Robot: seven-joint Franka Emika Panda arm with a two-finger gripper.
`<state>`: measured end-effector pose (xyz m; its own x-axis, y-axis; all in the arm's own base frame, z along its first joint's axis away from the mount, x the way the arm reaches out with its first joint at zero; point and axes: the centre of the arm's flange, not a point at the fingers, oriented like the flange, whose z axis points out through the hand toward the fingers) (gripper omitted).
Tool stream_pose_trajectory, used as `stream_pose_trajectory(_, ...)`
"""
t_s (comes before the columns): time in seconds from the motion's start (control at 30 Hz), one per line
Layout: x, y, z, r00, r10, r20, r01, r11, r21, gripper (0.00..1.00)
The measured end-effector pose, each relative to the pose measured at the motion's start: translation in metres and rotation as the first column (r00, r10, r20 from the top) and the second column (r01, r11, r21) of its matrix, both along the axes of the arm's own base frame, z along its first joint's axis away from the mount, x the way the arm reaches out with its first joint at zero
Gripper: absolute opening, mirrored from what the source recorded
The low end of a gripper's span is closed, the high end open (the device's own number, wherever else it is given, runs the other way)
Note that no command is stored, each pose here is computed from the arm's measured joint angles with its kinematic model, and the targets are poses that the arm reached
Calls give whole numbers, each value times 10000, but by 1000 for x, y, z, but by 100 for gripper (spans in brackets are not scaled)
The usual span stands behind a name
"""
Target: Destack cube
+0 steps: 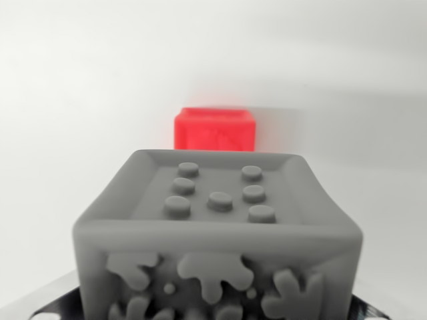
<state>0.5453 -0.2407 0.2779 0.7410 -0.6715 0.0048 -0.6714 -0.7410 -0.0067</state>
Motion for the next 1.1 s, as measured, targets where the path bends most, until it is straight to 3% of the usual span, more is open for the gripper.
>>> stream_pose_trajectory(0.23,0,14,-5,9996,-269,-109,270,9996,37,0)
stream_pose_trajectory(1.1,-1,61,-10,9899,-1415,-124,1416,9899,29,0)
